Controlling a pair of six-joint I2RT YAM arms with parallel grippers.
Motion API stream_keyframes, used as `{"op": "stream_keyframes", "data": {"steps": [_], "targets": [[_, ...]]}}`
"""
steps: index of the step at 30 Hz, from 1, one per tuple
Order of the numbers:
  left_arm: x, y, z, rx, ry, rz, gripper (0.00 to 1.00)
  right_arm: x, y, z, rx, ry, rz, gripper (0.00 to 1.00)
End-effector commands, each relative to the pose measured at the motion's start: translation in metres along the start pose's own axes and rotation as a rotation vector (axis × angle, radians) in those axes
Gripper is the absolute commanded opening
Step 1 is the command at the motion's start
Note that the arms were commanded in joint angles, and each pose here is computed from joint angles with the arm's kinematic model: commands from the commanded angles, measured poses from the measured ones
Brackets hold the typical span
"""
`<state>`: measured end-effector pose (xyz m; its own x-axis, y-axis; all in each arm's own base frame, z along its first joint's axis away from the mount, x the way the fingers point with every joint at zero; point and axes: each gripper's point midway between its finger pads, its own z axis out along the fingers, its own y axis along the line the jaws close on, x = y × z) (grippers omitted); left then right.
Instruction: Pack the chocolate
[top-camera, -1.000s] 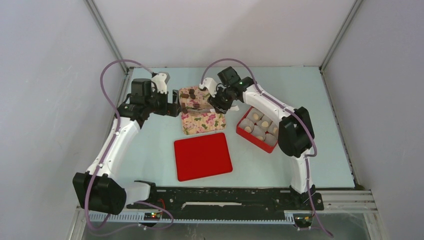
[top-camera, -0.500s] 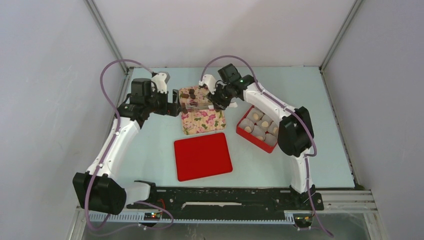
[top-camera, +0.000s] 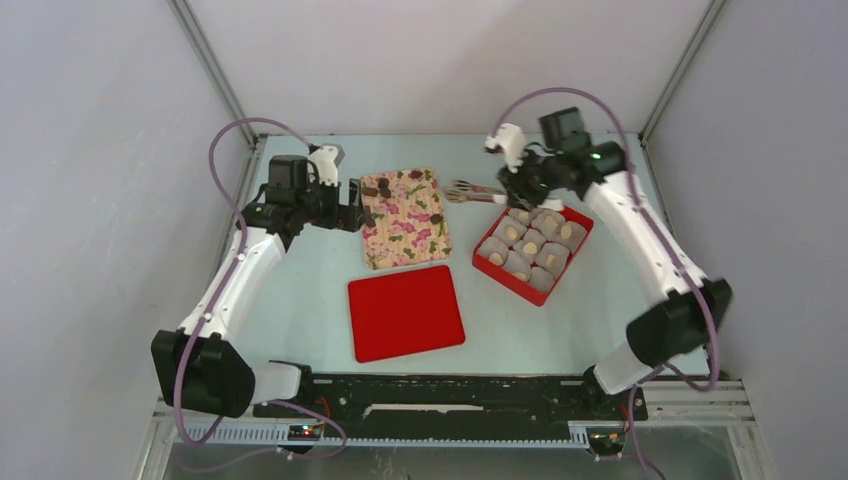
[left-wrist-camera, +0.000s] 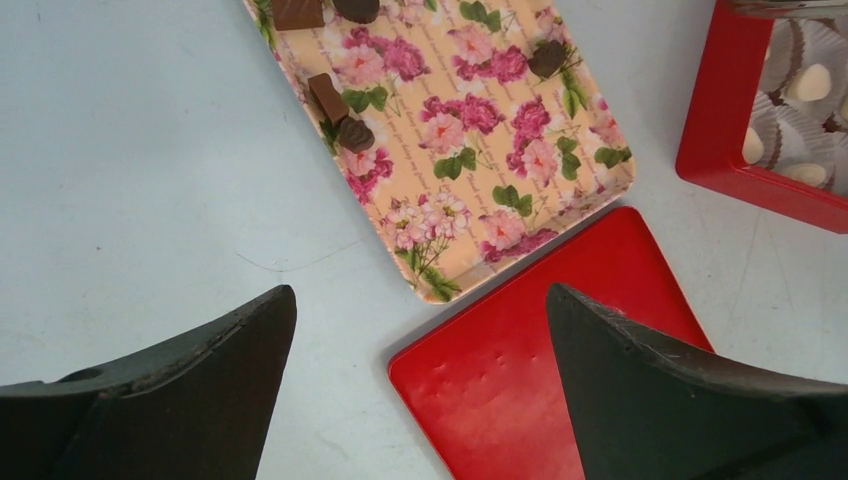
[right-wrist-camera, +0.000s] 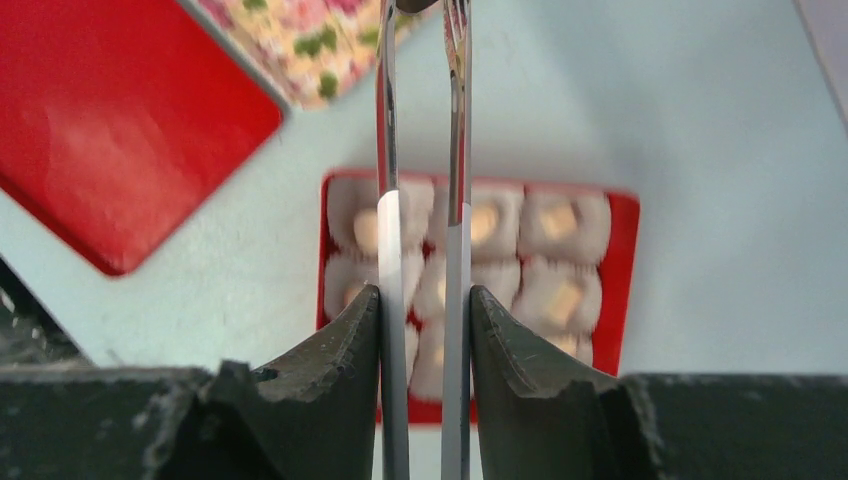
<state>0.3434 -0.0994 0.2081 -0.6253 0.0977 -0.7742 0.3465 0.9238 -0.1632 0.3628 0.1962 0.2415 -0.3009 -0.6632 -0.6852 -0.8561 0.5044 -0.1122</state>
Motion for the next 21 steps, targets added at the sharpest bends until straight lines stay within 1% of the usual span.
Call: {"op": "stream_keyframes", "data": {"steps": [1,4,7,9,12,21], "targets": [[-0.011,0.007,-0.003,-0.028,-0.011,0.05,0.98,0.052,0.011,-0.055,0.02,0.085,0.055,0.24],[-0.008,0.01,-0.002,-0.041,0.006,0.061,0.98,0.087,0.013,-0.08,0.041,0.162,0.09,0.24],[-0.006,0.008,-0.002,-0.032,0.013,0.052,0.98,0.113,0.013,-0.101,0.068,0.209,0.122,0.24],[-0.005,0.007,0.0,-0.026,0.016,0.046,0.98,0.13,0.02,-0.11,0.053,0.243,0.137,0.24],[-0.005,0.004,0.001,-0.015,0.018,0.048,0.98,0.157,0.034,-0.115,0.014,0.317,0.115,0.24],[-0.009,-0.001,0.003,-0.008,0.007,0.057,0.98,0.188,0.036,-0.12,-0.033,0.445,0.098,0.24]]}}
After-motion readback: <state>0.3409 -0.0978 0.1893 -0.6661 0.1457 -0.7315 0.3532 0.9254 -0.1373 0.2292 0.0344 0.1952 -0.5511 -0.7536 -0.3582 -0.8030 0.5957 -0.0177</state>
